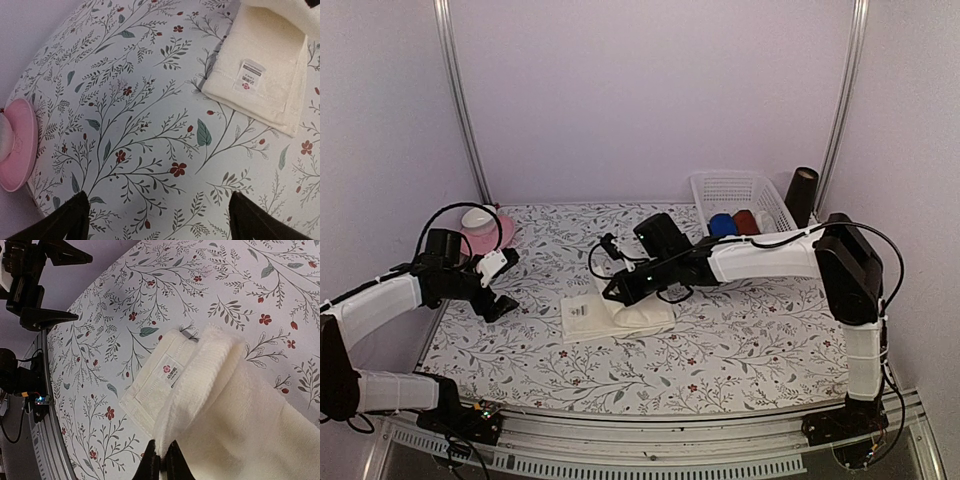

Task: Roll the towels
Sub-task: Fold the towel at the center of the board.

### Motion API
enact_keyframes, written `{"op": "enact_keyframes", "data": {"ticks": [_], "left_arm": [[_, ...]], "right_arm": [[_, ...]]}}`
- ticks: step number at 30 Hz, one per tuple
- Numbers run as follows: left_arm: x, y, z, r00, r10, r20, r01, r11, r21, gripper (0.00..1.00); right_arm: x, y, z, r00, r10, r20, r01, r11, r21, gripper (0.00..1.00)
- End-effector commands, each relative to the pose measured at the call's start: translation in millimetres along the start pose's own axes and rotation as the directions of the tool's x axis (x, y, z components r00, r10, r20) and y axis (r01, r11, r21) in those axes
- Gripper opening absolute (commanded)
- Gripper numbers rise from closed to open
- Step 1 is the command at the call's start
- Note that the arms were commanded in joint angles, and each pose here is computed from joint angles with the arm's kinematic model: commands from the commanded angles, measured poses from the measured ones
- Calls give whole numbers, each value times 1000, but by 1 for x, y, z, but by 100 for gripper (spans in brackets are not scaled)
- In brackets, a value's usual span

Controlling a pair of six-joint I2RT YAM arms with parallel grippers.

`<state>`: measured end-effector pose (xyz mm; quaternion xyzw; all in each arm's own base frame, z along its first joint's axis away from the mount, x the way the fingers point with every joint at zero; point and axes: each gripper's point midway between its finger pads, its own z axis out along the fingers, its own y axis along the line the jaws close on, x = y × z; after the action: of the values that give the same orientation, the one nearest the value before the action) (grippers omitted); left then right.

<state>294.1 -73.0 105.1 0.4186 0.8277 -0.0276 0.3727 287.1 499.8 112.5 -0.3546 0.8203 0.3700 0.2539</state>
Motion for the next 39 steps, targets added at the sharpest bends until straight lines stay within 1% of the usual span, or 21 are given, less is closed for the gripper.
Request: {"op": "enact_keyframes", "data": {"ticks": [1,10,16,23,24,28,30,33,36,39], "left_arm": [[-1,-5,4,1000,10,9,-10,1000,11,97],[-1,-5,5,1000,7,8,-8,1000,15,97],[0,-5,6,1000,6,5,-6,1000,19,97],[0,-6,6,1000,6,5,-6,1000,20,97],[0,-6,6,1000,5,4,-5,1000,19,97],[0,-6,6,1000,7,7,-7,1000,23,97],[-1,-7,6,1000,7,8,-7,1000,25,97],[-4,-6,6,1000,5,16,-5,1000,26,97],[-13,-6,4,999,6,34,-7,999,37,97],[-29,-7,5,998,14,57,-17,998,55,97]], "right_arm": [[-5,15,8,999,-35,12,35,998,-54,2],[7,12,23,999,-35,-20,34,998,-60,3],[6,10,33,999,-44,-10,43,999,-30,3],[10,11,45,999,-45,-16,45,998,-35,3],[10,12,46,999,-45,-15,45,998,-37,5],[10,24,50,998,-63,-7,62,995,-80,27],[8,34,49,997,-84,-1,83,990,-114,35],[0,45,40,995,-101,24,104,984,-148,39],[-5,40,26,993,-111,43,115,988,-105,40],[-7,22,4,994,-96,58,99,994,-45,37]]}}
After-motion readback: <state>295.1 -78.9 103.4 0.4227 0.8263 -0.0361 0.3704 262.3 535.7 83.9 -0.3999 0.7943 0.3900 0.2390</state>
